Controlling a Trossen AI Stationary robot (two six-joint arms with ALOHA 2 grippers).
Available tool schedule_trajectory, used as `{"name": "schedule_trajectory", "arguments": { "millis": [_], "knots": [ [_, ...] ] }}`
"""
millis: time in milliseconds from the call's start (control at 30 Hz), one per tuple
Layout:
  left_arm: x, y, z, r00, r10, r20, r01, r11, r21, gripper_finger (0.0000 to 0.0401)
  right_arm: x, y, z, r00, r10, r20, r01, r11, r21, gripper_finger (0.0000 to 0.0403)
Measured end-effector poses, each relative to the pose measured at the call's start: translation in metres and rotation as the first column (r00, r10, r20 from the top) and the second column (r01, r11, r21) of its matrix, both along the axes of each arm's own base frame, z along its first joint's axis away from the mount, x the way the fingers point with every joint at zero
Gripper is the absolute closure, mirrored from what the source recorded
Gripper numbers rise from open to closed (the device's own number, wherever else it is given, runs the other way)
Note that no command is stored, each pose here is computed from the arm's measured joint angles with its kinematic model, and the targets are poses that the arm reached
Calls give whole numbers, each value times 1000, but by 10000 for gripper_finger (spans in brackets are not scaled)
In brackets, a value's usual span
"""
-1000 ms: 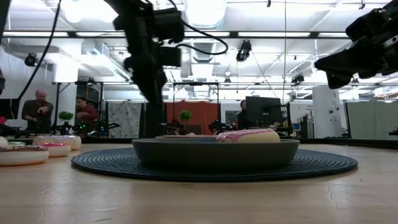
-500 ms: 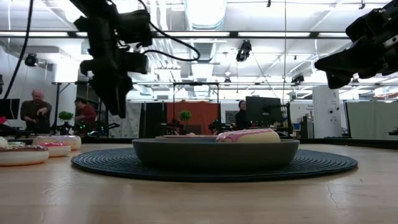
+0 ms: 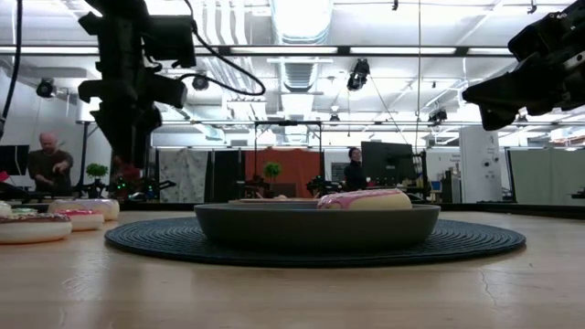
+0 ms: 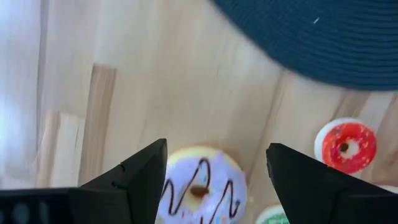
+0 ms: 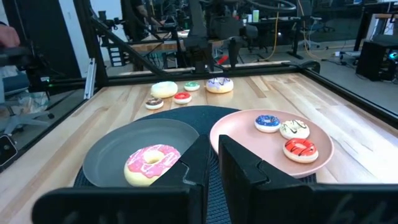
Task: Pick & Place donuts
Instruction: Put the small orange donut on the pink plate
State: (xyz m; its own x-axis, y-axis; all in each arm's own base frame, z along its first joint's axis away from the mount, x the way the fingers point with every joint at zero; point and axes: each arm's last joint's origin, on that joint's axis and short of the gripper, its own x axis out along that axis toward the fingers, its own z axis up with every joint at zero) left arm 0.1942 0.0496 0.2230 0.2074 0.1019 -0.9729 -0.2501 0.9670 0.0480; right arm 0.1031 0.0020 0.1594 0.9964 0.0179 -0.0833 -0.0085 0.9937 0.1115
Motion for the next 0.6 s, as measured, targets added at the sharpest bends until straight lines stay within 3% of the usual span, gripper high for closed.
{"name": "schedule_trajectory", "arguments": {
  "millis": [600],
  "knots": [
    [-31,3,-7,980,194,-52,-195,980,-34,156,0,0,0,1000,0,1,0,1000,0,374]
  ]
}}
